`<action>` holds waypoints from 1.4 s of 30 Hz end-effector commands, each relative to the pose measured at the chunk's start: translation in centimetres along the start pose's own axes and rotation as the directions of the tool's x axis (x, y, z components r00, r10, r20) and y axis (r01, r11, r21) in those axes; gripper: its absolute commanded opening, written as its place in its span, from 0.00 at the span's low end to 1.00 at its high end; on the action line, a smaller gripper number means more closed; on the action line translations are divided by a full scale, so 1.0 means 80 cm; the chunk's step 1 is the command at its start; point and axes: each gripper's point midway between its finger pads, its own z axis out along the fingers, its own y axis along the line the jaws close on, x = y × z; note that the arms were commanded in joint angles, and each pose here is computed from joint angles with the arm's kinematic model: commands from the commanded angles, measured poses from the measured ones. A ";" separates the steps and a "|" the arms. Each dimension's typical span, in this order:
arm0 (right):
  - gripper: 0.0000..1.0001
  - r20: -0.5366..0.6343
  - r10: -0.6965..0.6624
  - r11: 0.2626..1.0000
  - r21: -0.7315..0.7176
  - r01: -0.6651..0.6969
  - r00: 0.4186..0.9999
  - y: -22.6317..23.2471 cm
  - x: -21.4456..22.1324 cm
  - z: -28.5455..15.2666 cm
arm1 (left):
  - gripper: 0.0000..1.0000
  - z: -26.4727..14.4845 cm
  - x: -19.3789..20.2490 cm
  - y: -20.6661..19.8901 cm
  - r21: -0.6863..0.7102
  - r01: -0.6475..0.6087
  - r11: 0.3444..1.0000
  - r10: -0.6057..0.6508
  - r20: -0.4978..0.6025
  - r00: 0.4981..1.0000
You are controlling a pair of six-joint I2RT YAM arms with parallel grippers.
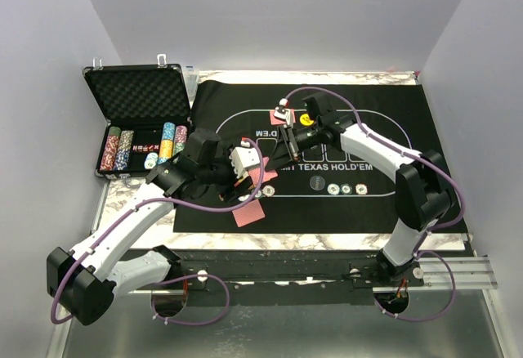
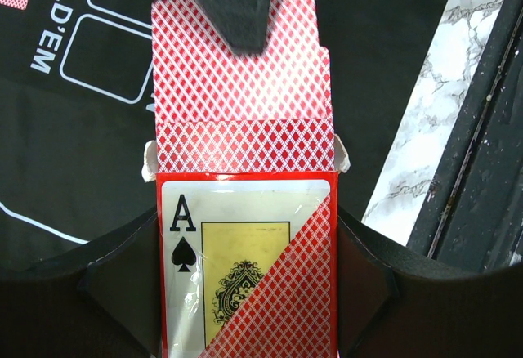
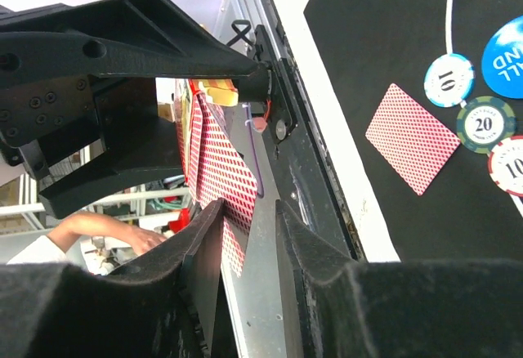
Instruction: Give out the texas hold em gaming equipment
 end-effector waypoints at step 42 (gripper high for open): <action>0.01 0.009 0.228 0.931 0.291 -0.220 0.974 -0.124 0.120 -0.127 | 0.00 -0.006 -0.005 -0.001 -0.021 -0.007 1.000 0.008 0.060 0.998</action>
